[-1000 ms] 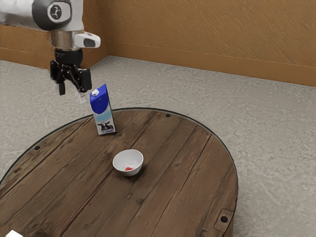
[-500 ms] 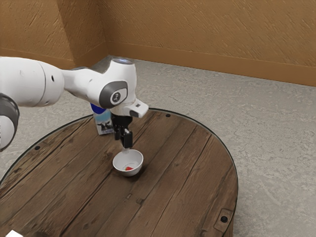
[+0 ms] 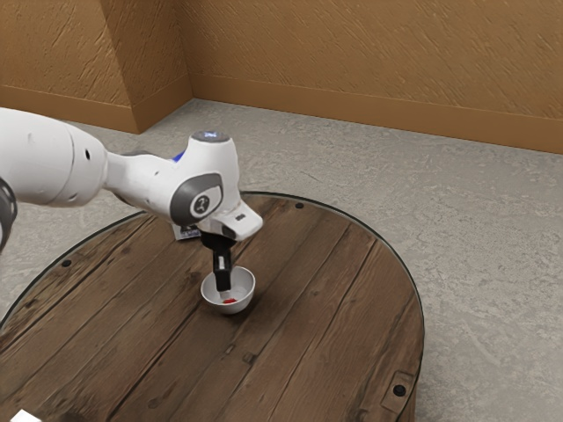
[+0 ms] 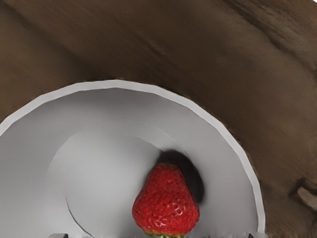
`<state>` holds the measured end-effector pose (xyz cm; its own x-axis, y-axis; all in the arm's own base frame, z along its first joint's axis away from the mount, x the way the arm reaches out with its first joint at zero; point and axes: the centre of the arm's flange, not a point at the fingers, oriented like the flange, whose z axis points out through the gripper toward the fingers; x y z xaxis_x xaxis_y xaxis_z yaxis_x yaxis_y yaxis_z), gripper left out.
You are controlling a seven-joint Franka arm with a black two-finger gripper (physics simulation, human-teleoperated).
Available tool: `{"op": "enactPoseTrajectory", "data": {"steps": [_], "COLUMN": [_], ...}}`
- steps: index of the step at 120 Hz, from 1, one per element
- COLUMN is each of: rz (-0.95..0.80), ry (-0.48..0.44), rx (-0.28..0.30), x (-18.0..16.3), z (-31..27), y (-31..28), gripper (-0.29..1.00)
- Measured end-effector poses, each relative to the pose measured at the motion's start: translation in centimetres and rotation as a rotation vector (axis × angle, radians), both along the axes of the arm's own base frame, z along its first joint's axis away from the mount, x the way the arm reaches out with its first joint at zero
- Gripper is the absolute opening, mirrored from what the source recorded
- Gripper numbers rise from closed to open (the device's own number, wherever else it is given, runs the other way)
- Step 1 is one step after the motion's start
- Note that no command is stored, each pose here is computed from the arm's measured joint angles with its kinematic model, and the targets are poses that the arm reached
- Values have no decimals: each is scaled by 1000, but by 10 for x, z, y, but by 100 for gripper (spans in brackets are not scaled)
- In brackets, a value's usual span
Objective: Take strawberry from the bowl
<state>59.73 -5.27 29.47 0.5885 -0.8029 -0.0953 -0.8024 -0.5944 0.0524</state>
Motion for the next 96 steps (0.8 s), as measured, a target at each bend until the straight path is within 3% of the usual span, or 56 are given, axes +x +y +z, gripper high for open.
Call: {"op": "enactPoseTrajectory", "data": {"steps": [73,96], "rz": [-108,-72], "ry": [-46,-67], "rx": [-28,-72], "x": [7,9], "z": [-27,-29], "y": [10,8], "gripper": [44,44]}}
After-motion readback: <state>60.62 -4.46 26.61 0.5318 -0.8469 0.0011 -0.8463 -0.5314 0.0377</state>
